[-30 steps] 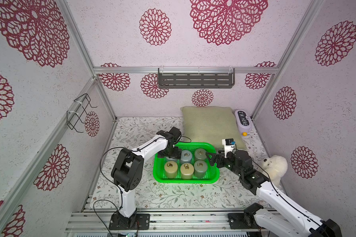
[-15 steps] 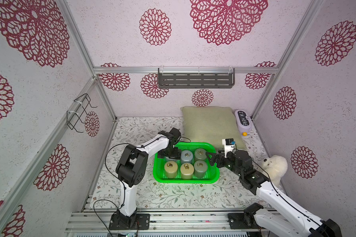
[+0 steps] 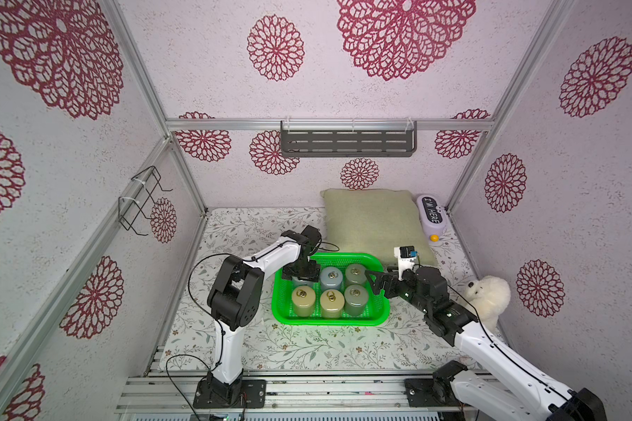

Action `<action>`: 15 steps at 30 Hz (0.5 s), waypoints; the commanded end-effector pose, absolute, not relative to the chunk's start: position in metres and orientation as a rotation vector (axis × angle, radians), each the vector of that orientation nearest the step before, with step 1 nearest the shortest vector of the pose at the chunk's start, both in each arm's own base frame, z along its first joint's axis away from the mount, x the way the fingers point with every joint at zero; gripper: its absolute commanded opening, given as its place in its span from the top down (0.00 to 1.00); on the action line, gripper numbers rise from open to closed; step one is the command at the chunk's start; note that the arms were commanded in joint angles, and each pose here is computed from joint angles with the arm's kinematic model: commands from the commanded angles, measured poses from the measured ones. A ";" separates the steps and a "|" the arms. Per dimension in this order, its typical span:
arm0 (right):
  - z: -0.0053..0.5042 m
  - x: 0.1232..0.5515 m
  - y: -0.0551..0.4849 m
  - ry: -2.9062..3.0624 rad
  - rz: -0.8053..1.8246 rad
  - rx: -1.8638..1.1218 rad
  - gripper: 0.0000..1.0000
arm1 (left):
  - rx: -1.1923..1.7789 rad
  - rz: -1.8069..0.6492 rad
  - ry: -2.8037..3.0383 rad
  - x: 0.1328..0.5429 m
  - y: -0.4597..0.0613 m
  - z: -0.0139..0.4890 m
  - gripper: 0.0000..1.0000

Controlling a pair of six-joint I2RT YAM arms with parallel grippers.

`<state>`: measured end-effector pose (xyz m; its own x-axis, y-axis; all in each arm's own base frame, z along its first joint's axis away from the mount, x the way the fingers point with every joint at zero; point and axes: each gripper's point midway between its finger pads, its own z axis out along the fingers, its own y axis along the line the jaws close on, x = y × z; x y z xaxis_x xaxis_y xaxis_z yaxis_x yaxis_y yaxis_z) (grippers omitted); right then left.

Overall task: Take the tea canister out of the basket
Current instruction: Pick up the tea canister from the basket.

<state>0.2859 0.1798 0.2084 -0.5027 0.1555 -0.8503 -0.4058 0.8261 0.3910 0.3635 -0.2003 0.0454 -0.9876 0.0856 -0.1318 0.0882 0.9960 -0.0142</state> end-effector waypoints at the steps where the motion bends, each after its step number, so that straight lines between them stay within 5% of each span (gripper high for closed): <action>1: 0.209 0.288 0.179 1.969 0.691 -0.164 0.01 | 0.106 -0.072 2.928 0.369 -0.202 0.085 0.26; 15: 0.207 0.285 0.186 1.970 0.734 -0.193 0.01 | 0.036 -0.131 2.748 0.355 -0.185 0.185 0.26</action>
<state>0.2845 0.1811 0.2000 -0.5149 0.1486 -0.8443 -0.4087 0.8232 0.3942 0.3539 -0.1897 0.1501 -0.9527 0.0327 -0.3022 0.0580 0.9955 -0.0751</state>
